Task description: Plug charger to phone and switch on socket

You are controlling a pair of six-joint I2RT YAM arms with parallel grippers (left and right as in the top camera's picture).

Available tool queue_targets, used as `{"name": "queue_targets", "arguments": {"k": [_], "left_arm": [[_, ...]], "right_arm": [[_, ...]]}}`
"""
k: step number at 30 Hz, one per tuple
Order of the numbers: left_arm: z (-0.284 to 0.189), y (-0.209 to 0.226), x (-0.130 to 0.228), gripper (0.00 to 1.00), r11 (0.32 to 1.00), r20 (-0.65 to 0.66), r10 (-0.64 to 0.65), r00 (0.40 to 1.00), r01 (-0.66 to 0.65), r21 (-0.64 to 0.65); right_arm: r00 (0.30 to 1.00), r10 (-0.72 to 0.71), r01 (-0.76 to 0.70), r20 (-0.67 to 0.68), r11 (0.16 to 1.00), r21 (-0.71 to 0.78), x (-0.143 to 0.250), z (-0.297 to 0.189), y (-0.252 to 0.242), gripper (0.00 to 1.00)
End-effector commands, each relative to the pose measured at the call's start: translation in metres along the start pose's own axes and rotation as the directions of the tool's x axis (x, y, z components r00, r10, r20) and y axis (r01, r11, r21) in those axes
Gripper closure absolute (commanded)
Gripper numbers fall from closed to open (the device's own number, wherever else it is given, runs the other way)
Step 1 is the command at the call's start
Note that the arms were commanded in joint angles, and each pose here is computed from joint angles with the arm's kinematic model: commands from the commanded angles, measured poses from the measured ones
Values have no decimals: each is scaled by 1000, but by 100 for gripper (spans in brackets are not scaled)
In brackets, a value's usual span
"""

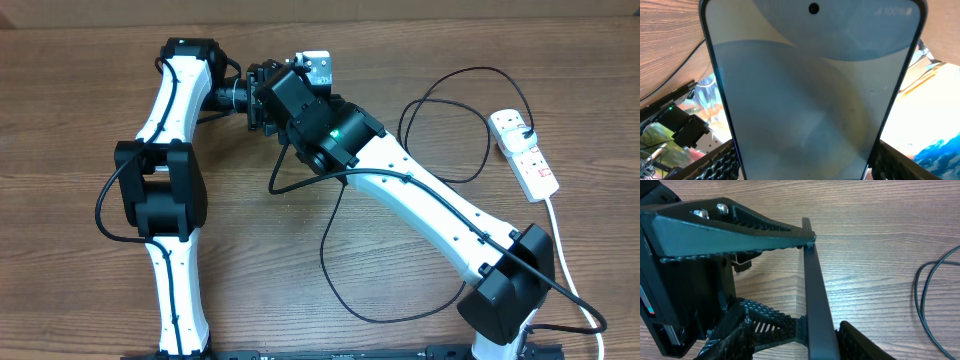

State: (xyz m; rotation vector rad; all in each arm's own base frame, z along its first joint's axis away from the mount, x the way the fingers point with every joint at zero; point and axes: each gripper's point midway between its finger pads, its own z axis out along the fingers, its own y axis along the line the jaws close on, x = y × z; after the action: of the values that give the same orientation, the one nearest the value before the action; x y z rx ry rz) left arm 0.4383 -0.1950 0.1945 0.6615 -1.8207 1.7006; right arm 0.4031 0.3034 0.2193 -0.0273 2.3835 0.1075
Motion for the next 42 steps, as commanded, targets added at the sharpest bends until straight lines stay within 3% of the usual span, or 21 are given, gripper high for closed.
{"name": "queue_targets", "arguments": {"k": [1,42], "left_arm": [[-1,-15,6,25,997,-21,56,998,-55,50],[-1,-15,5,25,997,-21,65,998,-63,51]], "right_arm": [[998,25,-23,50,999,-28,-20,-19,1,51],[998,34,-32,60,999,-35,-27,-27,2,78]]}}
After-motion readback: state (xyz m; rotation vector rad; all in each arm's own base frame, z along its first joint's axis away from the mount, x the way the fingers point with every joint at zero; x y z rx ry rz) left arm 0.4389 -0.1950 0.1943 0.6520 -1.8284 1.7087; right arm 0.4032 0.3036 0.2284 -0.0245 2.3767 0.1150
